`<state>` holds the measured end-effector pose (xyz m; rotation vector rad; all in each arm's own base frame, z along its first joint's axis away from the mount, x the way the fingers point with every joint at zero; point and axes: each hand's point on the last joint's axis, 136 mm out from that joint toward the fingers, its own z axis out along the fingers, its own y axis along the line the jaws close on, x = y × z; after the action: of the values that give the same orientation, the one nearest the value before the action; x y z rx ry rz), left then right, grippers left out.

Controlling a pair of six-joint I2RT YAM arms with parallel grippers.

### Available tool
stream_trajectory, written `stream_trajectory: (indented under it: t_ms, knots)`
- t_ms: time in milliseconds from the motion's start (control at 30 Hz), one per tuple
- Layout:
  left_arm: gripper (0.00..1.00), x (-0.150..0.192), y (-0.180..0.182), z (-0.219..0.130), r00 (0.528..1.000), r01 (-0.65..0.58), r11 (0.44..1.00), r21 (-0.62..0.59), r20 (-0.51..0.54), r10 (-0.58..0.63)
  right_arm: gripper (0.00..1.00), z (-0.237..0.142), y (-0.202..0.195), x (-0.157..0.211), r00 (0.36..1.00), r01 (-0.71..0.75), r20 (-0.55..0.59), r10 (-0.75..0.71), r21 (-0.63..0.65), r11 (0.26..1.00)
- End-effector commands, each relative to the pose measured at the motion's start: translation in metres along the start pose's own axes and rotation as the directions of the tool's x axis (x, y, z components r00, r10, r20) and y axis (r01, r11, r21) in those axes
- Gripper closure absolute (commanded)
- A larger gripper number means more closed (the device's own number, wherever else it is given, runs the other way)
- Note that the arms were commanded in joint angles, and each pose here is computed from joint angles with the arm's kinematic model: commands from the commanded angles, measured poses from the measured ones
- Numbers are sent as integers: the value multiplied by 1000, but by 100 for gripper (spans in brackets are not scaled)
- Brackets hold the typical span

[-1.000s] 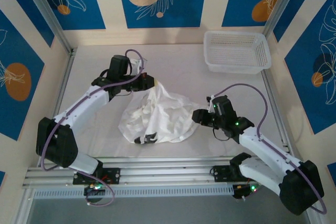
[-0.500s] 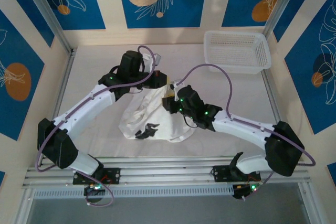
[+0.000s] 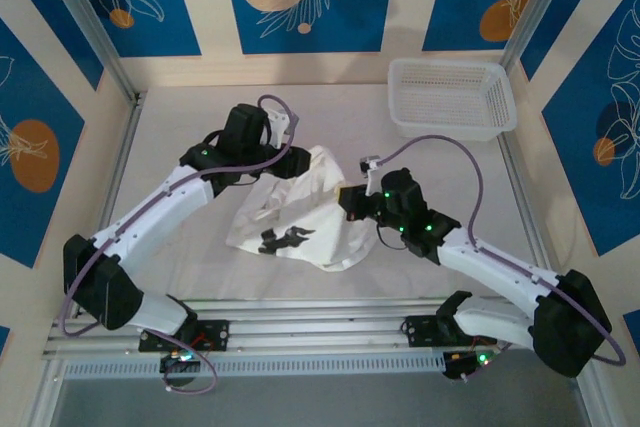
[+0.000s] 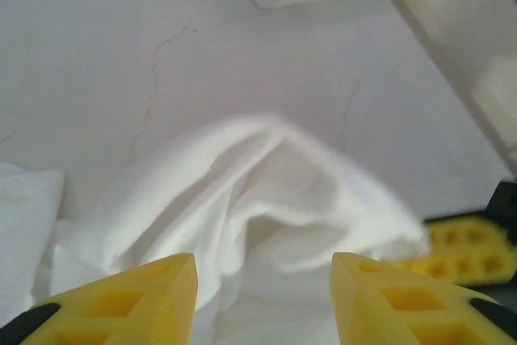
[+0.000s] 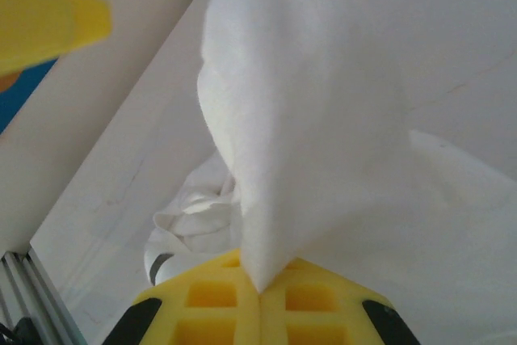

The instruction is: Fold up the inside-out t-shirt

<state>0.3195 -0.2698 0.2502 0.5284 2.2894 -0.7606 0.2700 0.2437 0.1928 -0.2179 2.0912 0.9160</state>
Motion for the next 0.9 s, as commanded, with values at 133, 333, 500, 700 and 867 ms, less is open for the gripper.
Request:
stream_trajectory:
  t_ms: [133,333,500,700,867]
  knots:
    - [52,67,7,19,988,-47,997,68,-143,57,100,-13,23,-13,1000,3,27,1,-151,989]
    - [23,75,17,69,984,-39,998,53,-174,48,100,-9,35,-9,1000,16,-15,-19,-211,977]
    - [25,64,40,113,989,-33,997,-71,-148,23,100,-7,51,-2,998,39,-33,-50,-279,960]
    - [100,40,23,111,995,53,997,57,-81,-48,100,-9,9,-5,998,-60,-9,59,-112,992]
    - [100,-13,9,34,964,241,927,287,41,-264,100,-14,-87,31,976,-207,-32,215,155,966]
